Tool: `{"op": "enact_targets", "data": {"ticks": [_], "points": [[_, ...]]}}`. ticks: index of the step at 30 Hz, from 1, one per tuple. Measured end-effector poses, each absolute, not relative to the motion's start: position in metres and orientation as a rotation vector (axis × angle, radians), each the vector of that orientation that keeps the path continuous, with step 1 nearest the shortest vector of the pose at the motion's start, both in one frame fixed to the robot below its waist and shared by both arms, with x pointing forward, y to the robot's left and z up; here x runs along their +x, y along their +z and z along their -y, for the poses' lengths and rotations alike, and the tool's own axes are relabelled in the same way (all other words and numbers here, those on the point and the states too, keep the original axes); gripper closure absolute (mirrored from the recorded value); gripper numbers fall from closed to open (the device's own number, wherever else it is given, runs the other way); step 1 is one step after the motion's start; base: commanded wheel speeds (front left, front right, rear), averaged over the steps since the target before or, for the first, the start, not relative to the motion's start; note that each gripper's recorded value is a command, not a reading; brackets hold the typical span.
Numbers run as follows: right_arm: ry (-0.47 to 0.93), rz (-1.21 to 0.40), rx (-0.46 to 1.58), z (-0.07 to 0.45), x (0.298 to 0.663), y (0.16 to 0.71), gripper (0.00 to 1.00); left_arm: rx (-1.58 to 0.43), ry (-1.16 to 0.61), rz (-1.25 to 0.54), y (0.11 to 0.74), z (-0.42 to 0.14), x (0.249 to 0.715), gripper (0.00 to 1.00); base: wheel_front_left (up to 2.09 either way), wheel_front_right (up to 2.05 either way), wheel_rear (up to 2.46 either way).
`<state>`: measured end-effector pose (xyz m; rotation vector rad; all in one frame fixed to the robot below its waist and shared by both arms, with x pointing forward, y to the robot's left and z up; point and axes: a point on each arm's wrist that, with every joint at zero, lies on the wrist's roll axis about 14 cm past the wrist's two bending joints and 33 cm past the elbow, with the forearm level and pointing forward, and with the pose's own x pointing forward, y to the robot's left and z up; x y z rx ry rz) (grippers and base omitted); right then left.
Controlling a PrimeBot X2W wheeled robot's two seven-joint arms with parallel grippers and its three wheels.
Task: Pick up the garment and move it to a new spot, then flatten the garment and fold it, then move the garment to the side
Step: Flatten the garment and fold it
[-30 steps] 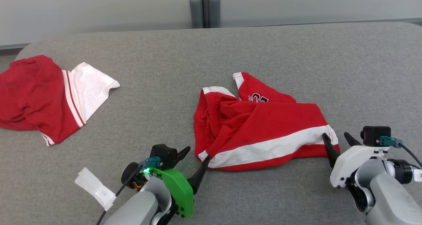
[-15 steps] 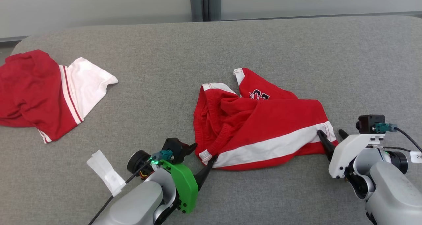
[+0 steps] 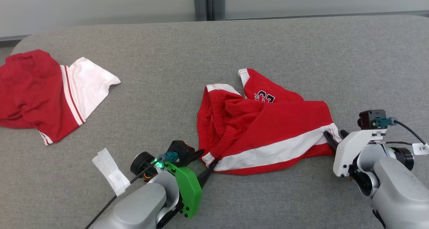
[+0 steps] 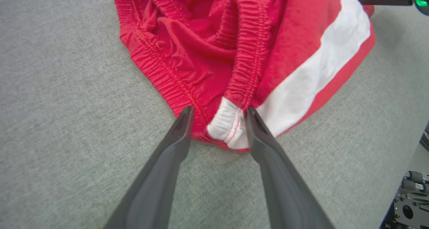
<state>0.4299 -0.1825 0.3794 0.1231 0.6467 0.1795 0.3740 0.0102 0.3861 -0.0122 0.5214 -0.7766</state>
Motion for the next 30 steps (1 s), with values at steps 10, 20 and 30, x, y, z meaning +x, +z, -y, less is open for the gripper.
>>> {"op": "enact_targets", "data": {"ticks": [10,20,30], "points": [[0.209,-0.611,0.07,0.18,0.43,0.383,1.0,-0.028,-0.797,-0.538,0.383,0.0,0.37,1.0,0.0,0.0,0.0],[0.259,-0.382,0.125,0.162,0.455,0.433,1.0,-0.314,-0.782,-0.381,0.443,0.024,0.389,1.0,0.0,0.0,0.0],[0.307,-0.017,0.274,0.164,0.478,0.544,1.0,-0.63,-0.785,-0.03,0.576,0.02,0.435,1.0,0.0,0.0,0.0]]}}
